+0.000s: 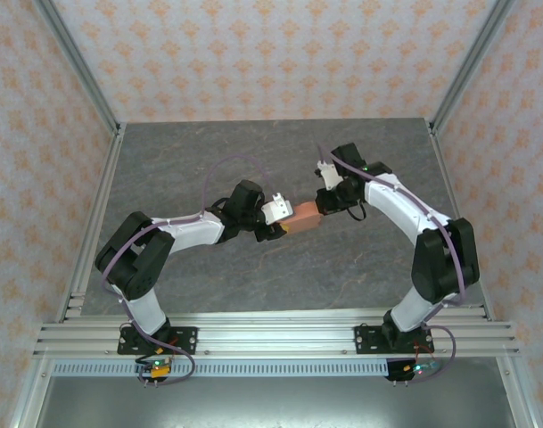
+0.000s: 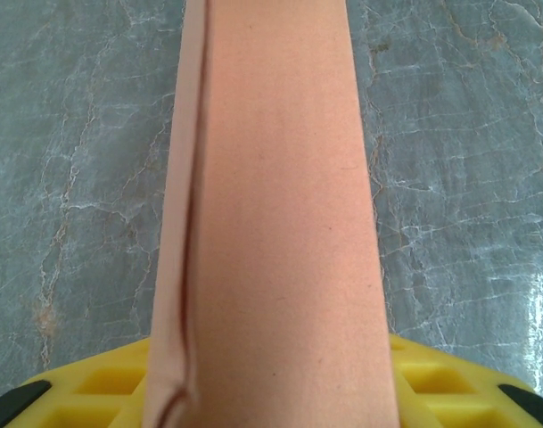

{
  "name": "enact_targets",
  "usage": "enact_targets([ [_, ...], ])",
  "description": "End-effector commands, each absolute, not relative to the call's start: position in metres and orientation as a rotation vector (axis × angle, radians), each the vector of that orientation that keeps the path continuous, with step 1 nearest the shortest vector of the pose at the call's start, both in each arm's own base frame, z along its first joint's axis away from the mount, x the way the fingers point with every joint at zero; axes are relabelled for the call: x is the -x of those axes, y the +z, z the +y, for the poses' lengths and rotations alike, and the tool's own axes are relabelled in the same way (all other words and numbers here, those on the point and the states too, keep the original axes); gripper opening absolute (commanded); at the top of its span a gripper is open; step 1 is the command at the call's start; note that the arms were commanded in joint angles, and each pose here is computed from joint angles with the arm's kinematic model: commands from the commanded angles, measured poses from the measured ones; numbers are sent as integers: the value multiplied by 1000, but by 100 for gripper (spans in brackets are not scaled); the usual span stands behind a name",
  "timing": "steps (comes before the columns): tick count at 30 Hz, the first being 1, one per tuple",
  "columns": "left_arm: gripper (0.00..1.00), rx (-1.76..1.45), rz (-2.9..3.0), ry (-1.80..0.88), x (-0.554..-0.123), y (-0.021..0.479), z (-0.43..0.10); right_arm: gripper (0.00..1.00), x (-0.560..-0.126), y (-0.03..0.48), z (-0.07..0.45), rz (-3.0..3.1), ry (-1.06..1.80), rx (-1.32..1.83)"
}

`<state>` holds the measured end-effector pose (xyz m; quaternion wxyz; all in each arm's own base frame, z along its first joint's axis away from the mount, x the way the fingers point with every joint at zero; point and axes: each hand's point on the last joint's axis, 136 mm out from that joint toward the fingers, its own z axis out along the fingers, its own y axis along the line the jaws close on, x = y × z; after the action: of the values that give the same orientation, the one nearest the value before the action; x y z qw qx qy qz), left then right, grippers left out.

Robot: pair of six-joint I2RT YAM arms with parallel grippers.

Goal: Fold the paper box

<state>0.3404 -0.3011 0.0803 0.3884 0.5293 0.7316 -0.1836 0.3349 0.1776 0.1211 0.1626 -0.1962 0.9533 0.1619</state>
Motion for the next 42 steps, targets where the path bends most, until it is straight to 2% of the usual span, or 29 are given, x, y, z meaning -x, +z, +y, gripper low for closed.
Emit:
enact_targets([
  [1, 45, -1421, 1829, -500, -332, 76, -313, 14, -310, 104, 195, 2722, 574, 697],
  [5, 45, -1429, 1828, -505, -332, 76, -313, 27, -311, 106, 190, 2695, 537, 666],
  [12, 45, -1446, 1821, -512, -329, 75, -313, 48, -309, 149, 185, 2568, 551, 581],
  [18, 46, -1488, 1809, -515, -327, 74, -312, 50, -310, 164, 177, 2503, 532, 569],
  [21, 46, -1540, 1776, -568, -320, 77, -310, 50, -295, 156, 178, 2423, 518, 902],
  [23, 47, -1561, 1763, -588, -318, 80, -309, 50, -301, 152, 169, 2381, 403, 990],
  [26, 47, -1563, 1771, -588, -318, 80, -306, 57, -308, 163, 165, 2302, 341, 1054],
  [29, 47, -1567, 1775, -589, -317, 78, -305, 62, -286, 171, 180, 2100, 425, 1345],
  [31, 47, -1567, 1773, -596, -317, 76, -305, 93, -265, 172, 194, 1923, 518, 1513],
  [32, 47, -1569, 1771, -599, -317, 76, -306, 99, -259, 173, 198, 1855, 534, 1564],
  [38, 46, -1575, 1776, -590, -317, 73, -305, 99, -272, 181, 202, 1628, 356, 1594],
  [40, 46, -1571, 1776, -589, -317, 73, -305, 100, -280, 170, 199, 1665, 292, 1627],
  [42, 46, -1566, 1775, -591, -319, 73, -306, 96, -285, 157, 197, 1697, 249, 1692],
])
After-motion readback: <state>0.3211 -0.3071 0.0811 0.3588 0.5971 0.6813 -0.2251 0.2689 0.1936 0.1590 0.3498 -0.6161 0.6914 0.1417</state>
